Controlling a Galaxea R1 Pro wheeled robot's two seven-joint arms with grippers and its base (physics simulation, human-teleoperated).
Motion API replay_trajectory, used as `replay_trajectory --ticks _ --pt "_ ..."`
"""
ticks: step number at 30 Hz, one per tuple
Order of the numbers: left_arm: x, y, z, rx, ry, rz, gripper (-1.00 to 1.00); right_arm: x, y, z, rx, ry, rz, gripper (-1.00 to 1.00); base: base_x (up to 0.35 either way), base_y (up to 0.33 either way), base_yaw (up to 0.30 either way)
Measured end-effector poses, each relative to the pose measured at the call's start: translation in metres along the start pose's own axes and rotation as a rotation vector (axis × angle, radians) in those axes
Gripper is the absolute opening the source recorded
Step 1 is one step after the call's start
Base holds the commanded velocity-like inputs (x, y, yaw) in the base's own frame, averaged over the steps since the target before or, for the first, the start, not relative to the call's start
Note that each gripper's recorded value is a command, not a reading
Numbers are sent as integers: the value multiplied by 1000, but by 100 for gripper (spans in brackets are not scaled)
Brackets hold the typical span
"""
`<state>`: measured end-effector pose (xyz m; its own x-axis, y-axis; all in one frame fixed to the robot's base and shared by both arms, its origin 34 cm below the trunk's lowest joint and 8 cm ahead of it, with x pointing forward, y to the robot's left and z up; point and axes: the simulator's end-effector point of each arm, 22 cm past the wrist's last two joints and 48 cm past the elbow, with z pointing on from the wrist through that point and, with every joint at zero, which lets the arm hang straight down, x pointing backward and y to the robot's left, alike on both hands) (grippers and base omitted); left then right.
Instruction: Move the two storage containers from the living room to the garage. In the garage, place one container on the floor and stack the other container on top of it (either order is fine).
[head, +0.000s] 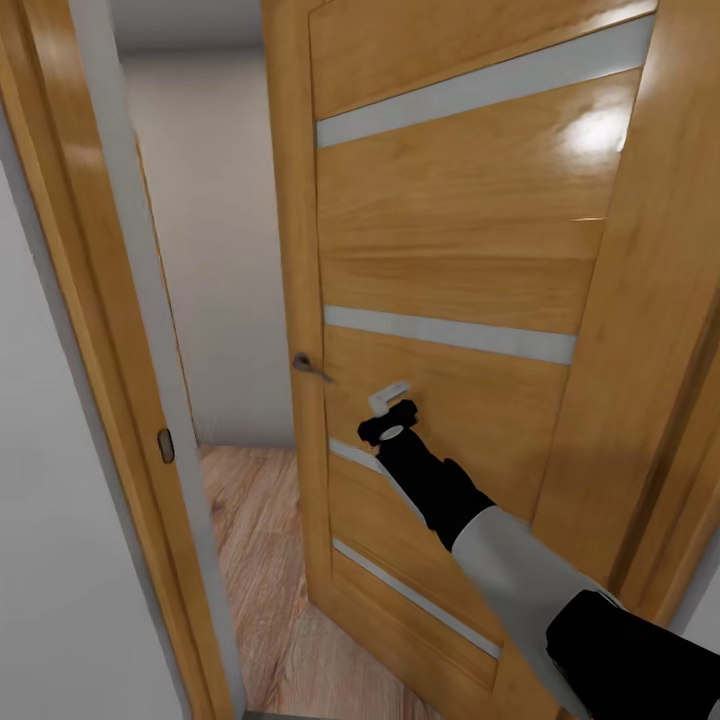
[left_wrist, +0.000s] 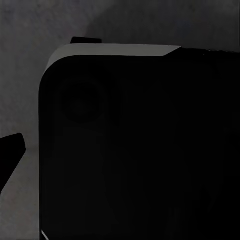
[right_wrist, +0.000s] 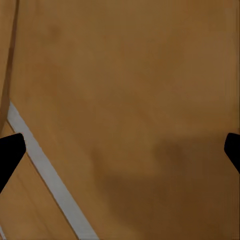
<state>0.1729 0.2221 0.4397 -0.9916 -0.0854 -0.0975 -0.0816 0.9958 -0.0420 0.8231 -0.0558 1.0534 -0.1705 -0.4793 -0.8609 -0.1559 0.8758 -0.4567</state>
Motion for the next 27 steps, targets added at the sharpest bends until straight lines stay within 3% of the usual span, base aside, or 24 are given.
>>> replay_trajectory --ticks 13,27 --pt "0 0 0 0 -2 1 100 1 -6 -1 40 2 -35 100 296 0 0" --pt "0 0 0 0 -1 0 100 0 -9 -1 53 2 -53 100 30 0 0"
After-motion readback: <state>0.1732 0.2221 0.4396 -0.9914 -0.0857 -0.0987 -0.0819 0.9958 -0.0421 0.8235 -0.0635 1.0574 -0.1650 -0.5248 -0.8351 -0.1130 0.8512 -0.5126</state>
